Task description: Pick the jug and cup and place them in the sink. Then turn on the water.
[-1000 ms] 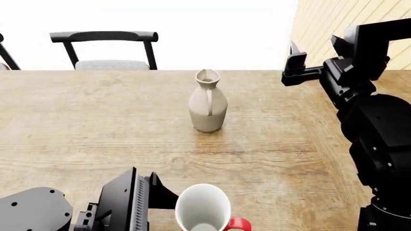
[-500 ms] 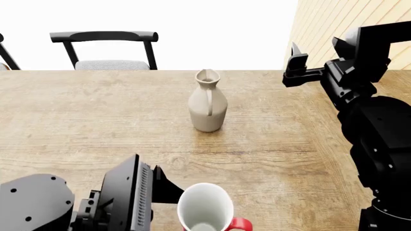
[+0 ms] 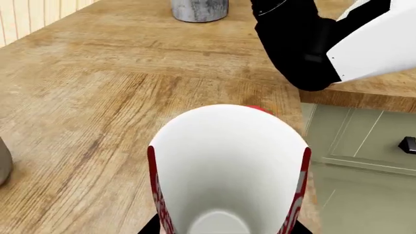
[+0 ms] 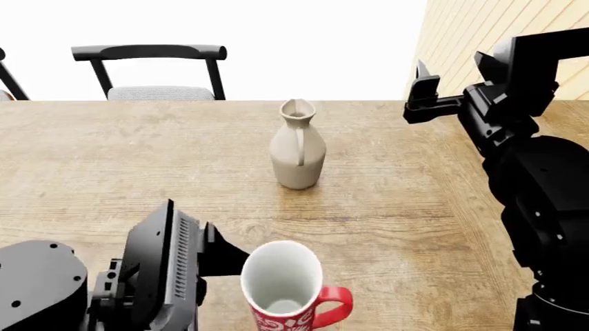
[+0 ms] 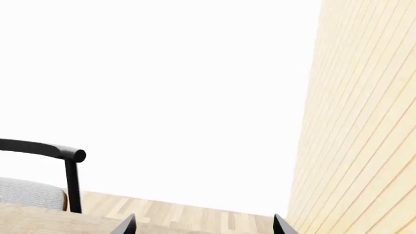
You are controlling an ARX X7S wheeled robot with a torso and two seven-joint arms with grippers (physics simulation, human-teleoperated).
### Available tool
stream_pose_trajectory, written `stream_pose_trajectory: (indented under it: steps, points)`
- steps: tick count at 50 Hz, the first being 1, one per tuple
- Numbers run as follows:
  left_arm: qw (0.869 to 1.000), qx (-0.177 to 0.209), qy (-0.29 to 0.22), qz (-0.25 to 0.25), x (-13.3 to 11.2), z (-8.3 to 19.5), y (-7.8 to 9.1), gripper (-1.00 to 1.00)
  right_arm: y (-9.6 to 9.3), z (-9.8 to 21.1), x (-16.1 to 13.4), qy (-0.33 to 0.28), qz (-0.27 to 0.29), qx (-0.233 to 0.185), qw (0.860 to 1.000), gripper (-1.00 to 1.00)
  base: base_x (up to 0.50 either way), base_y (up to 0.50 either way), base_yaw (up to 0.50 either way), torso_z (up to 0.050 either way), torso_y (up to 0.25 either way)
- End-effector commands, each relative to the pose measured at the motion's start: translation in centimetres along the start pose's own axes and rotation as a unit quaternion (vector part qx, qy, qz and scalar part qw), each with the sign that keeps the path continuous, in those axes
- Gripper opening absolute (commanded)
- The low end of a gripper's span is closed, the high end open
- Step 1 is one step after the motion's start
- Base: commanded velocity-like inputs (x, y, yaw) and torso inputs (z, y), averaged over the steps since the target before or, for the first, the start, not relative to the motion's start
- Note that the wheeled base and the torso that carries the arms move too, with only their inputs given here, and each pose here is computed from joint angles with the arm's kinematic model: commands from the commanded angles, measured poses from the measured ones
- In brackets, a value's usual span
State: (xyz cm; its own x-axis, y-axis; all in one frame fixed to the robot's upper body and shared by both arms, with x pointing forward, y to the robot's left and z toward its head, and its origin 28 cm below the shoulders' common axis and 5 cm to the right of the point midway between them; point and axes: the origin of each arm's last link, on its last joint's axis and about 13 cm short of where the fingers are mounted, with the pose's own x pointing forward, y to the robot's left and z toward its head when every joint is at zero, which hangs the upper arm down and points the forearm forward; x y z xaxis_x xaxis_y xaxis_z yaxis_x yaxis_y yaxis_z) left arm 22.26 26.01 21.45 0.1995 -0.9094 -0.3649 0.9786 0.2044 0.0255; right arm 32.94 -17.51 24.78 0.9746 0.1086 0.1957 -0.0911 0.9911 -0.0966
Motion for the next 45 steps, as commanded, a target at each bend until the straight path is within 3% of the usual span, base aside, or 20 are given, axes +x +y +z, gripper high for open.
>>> stream_pose_trajectory:
  steps: [1,18,29,32,36,45]
  points:
    - [0.998,-0.008,-0.020,0.051,-1.5,-0.3,0.6,-1.00,0.2,0.7,0.3,-0.006,0.003,-0.003,1.000,1.00,0.00,0.00,0.00,0.000,0.000]
    - [0.981,-0.002,-0.048,0.190,-4.7,-0.9,2.5,-1.00,0.1,0.8,0.3,-0.010,0.001,0.000,1.000,1.00,0.00,0.00,0.00,0.000,0.000]
    - [0.957,0.013,-0.058,0.285,-6.3,-0.7,4.2,-1.00,0.3,0.6,0.4,-0.009,0.003,0.002,1.000,1.00,0.00,0.00,0.00,0.000,0.000]
    - [0.939,0.011,-0.070,0.337,-6.6,-0.3,5.0,-1.00,0.5,0.5,0.4,-0.005,0.011,0.002,1.000,1.00,0.00,0.00,0.00,0.000,0.000]
    - [0.905,0.009,-0.103,0.413,-7.2,0.5,6.1,-1.00,1.0,0.6,0.1,0.011,0.036,-0.002,0.999,1.00,0.00,0.00,0.00,0.000,0.000]
    - [0.841,0.017,-0.137,0.524,-7.5,2.0,7.9,-1.00,2.7,2.2,-0.4,0.033,0.105,0.009,0.994,1.00,0.00,0.00,0.00,0.000,0.001]
